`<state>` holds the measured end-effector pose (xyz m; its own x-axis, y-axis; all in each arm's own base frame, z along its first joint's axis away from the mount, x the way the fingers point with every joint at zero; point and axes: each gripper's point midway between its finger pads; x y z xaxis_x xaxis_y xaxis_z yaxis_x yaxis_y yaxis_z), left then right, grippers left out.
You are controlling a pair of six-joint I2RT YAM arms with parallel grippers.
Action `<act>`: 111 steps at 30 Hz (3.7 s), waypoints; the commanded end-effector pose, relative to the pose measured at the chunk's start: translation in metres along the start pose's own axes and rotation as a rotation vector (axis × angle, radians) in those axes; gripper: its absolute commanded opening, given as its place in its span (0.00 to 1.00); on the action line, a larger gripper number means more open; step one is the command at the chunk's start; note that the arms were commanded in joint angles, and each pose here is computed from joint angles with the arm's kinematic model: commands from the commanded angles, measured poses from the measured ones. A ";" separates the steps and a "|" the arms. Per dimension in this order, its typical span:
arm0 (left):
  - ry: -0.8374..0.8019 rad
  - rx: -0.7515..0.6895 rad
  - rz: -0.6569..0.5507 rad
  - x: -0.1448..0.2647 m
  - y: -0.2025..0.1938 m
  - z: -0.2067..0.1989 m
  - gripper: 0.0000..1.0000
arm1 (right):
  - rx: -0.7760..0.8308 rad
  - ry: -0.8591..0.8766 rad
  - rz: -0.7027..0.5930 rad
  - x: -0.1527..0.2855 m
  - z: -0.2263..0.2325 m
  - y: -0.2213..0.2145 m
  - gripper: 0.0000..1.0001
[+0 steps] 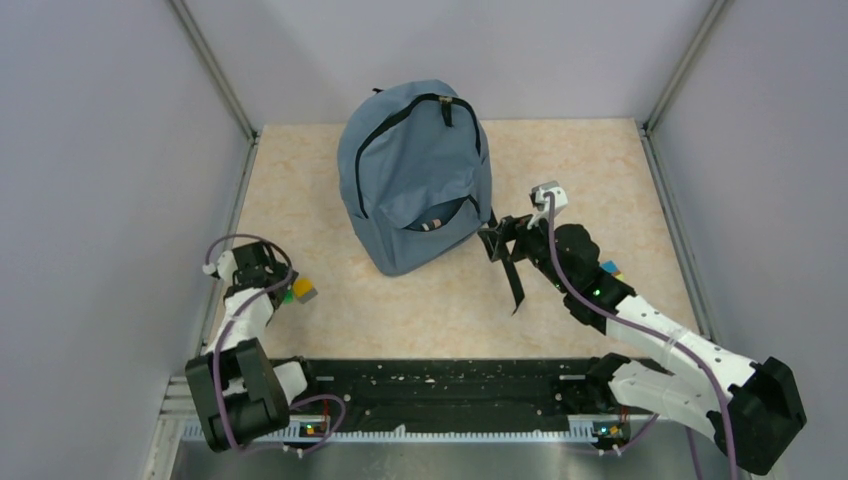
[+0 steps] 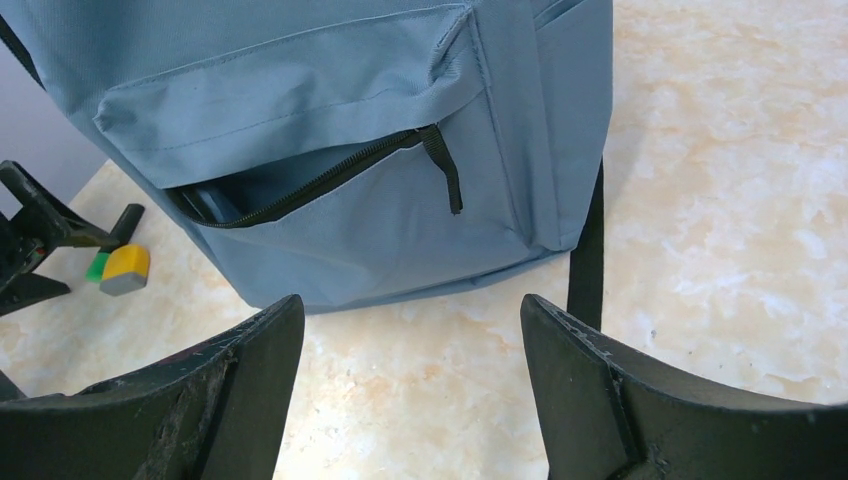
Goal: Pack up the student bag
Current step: Pick up the stationery from the center of the board, then place the stationery in the student bag.
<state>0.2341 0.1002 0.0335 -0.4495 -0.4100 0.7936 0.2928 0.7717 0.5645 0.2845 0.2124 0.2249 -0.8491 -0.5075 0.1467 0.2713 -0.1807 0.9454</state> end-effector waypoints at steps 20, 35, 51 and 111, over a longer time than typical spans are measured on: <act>-0.092 -0.175 0.207 -0.028 -0.016 -0.050 0.63 | -0.057 -0.007 -0.106 0.012 -0.001 0.026 0.78; -0.042 -0.244 0.248 -0.034 -0.026 -0.042 0.41 | -0.051 -0.016 -0.092 0.009 -0.004 0.021 0.78; -0.279 -0.222 0.020 0.018 0.015 -0.073 0.25 | -0.037 -0.065 -0.093 0.014 -0.013 0.022 0.78; -1.442 -1.310 -0.252 0.280 -0.140 -0.347 0.13 | -0.023 -0.187 -0.186 0.026 -0.038 0.032 0.78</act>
<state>0.3550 -0.2902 0.2439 -0.5944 0.7152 0.3675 0.2361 -0.2817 0.9300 0.2863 0.1687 0.2339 -0.9422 -0.3279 0.0685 0.1588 -0.2573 0.9532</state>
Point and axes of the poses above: each gripper's point midway between its finger pads, its own x axis back along the fingers, its own z axis along the line the jaws close on, y = z × x, and after that the axes turned 2 degrees about -x, right-handed
